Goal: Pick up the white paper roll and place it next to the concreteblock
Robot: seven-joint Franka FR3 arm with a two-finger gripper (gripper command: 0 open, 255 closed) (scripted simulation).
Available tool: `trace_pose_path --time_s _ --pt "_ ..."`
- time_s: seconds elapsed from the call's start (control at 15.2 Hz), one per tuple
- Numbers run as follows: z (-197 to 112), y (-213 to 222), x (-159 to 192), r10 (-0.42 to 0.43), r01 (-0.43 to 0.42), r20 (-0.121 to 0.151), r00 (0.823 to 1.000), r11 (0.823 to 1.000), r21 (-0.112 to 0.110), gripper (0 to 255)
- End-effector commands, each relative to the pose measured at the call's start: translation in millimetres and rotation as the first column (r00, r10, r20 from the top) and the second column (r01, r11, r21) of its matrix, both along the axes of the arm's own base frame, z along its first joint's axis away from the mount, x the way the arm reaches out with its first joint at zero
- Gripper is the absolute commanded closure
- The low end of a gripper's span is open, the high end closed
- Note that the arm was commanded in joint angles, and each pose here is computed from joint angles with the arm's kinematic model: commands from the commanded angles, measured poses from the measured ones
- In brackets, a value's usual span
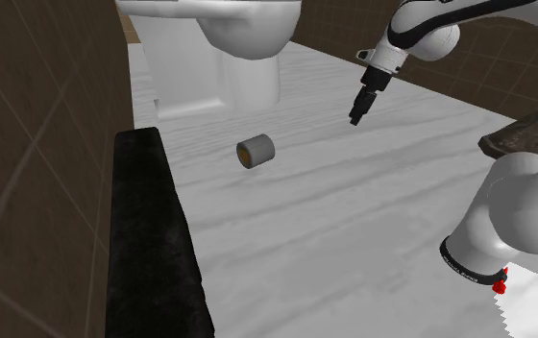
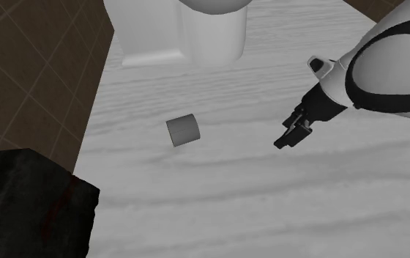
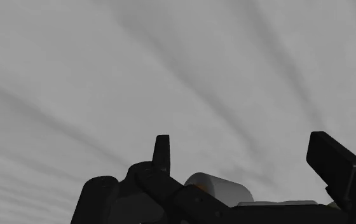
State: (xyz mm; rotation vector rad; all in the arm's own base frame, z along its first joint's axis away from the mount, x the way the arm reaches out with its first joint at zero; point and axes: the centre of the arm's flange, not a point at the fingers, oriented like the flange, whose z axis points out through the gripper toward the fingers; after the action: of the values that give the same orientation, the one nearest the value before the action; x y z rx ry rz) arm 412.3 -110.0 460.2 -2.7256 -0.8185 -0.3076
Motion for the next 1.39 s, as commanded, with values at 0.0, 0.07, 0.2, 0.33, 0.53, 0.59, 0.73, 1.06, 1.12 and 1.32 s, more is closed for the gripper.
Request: trace_pose_path --time_s 0.0,0.07,0.2,0.33,0.53,0.59,0.73,1.06,1.12,1.32 --pt "-22 -6 21 0.081 -0.083 0.035 0.996 0.994 0.066 0" --pt "-32 -9 32 0.117 -0.121 0.050 0.992 0.988 0.099 0" --pt "-53 -13 55 0.187 -0.199 0.085 0.979 0.967 0.161 0" --pt "-72 -15 78 0.254 -0.276 0.124 0.959 0.936 0.220 0" --pt "-101 -10 114 0.345 -0.389 0.190 0.919 0.871 0.300 0" --pt "-110 -7 126 0.372 -0.425 0.214 0.903 0.845 0.324 0" --pt "-128 1 151 0.423 -0.496 0.263 0.867 0.787 0.368 0" --pt "-165 34 209 0.522 -0.654 0.395 0.756 0.607 0.451 0" --pt "-172 43 220 0.536 -0.682 0.422 0.731 0.566 0.462 0" --pt "-184 63 238 0.557 -0.727 0.469 0.686 0.493 0.478 0"
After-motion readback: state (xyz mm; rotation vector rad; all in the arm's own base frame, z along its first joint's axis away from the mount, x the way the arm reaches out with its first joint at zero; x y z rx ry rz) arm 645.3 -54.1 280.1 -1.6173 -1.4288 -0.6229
